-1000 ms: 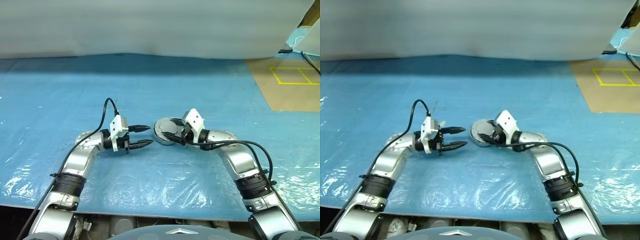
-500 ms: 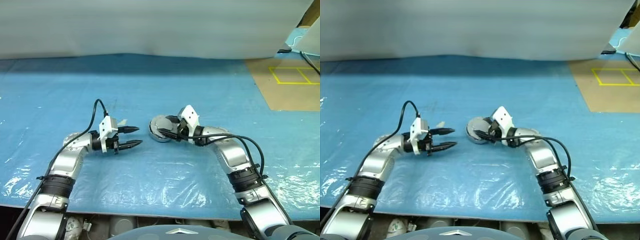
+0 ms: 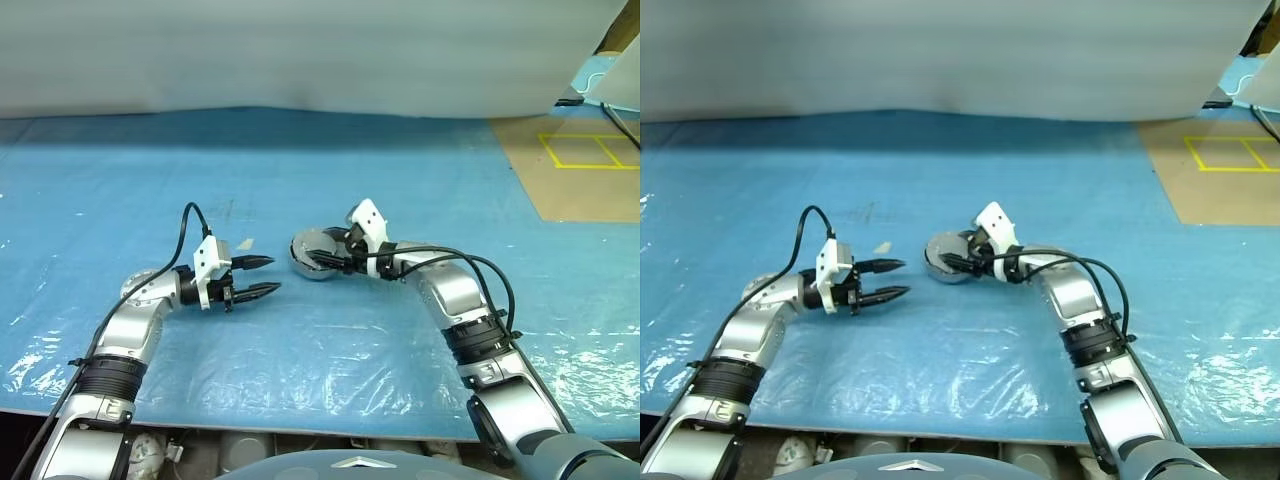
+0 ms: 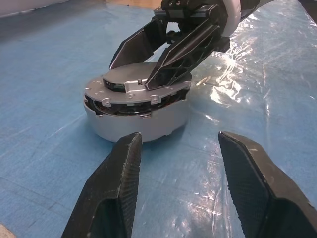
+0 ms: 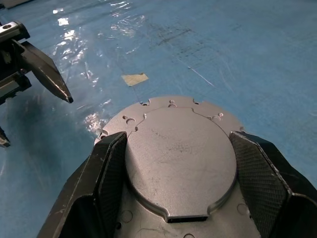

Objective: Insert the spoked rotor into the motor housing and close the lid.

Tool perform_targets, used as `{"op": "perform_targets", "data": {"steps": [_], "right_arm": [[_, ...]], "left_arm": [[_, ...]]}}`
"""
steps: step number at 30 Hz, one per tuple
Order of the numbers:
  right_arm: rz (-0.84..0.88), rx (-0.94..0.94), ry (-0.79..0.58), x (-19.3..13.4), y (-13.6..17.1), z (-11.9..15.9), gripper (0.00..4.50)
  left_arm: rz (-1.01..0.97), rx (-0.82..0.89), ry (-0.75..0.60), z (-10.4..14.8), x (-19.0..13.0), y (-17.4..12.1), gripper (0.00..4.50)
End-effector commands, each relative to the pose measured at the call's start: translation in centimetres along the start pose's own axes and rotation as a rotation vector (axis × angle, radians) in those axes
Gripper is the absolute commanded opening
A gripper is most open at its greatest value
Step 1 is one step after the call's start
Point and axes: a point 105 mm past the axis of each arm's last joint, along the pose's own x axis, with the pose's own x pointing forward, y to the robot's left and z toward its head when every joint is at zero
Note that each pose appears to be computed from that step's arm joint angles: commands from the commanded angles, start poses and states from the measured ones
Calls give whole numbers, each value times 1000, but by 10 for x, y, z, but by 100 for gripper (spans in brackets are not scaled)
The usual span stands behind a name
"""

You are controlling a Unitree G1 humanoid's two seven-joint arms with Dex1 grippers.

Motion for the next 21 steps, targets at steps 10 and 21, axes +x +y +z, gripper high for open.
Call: {"op": "perform_targets", "data": {"steps": [10,21], "right_arm": [[12,-103,-32,-4,7,23,295],[102,-245,-81,-29,8,38,295]], "left_arm": [[-21,35,-29,11,8,-1,260],[-34,38,-31,11,12,1,260]]}}
